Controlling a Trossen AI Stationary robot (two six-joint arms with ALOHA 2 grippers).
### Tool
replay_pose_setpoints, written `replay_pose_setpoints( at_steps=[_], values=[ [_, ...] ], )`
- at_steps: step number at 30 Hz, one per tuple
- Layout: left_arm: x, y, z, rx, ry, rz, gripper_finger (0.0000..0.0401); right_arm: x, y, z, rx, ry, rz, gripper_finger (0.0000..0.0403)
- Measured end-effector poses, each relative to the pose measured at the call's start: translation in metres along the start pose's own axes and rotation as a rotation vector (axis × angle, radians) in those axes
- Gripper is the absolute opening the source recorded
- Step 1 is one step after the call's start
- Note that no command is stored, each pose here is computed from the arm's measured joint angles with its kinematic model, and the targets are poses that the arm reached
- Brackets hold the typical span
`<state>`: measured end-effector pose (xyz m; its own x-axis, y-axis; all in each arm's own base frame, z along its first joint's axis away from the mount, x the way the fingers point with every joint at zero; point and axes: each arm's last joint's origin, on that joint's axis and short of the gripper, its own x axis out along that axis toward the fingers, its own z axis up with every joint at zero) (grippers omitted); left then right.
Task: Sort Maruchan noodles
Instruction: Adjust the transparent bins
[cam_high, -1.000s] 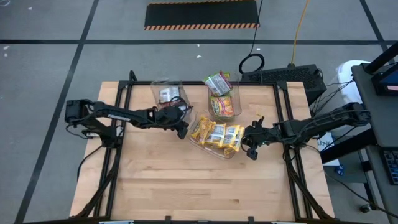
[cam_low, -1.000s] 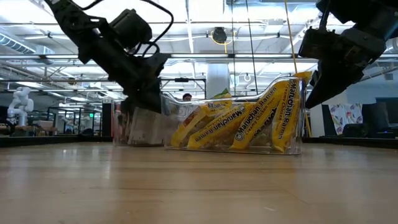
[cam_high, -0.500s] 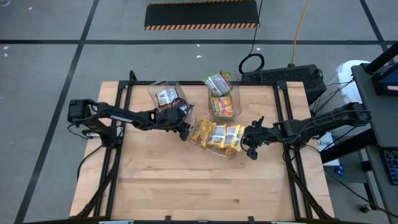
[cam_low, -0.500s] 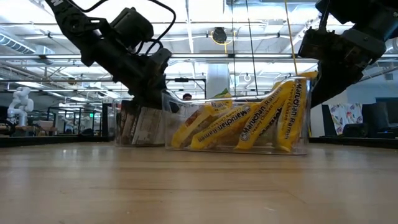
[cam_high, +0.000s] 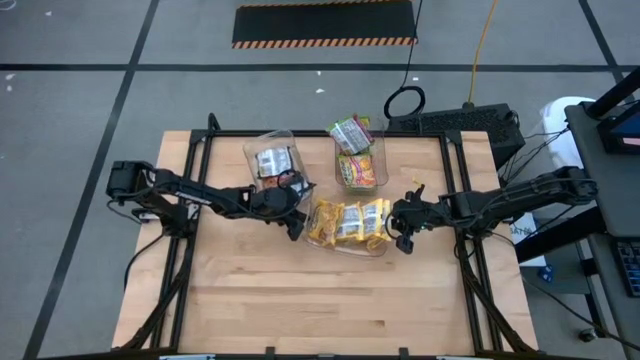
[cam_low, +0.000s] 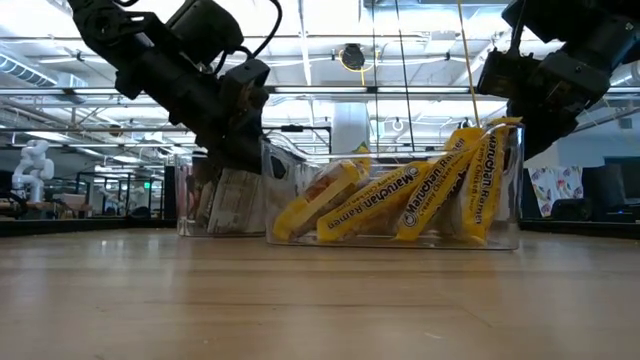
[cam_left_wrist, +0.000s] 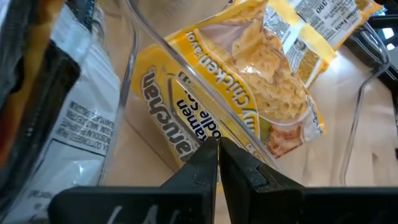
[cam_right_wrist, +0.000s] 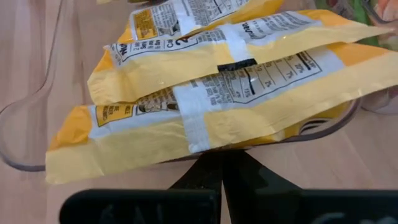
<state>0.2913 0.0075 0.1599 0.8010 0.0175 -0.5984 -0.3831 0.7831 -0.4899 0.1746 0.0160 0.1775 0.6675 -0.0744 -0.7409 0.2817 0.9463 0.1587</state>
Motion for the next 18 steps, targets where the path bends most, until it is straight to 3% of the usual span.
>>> replay_pose_setpoints(
  at_steps=[7, 18],
  values=[
    [0.000, -0.014, 0.006, 0.039, 0.031, -0.017, 0.0026, 0.000, -0.002, 0.001, 0.000, -0.003, -0.009, 0.0000],
    [-0.018, -0.051, 0.044, 0.185, 0.209, 0.094, 0.0026, 0.001, -0.006, 0.003, -0.005, -0.013, -0.027, 0.0000]
  ],
)
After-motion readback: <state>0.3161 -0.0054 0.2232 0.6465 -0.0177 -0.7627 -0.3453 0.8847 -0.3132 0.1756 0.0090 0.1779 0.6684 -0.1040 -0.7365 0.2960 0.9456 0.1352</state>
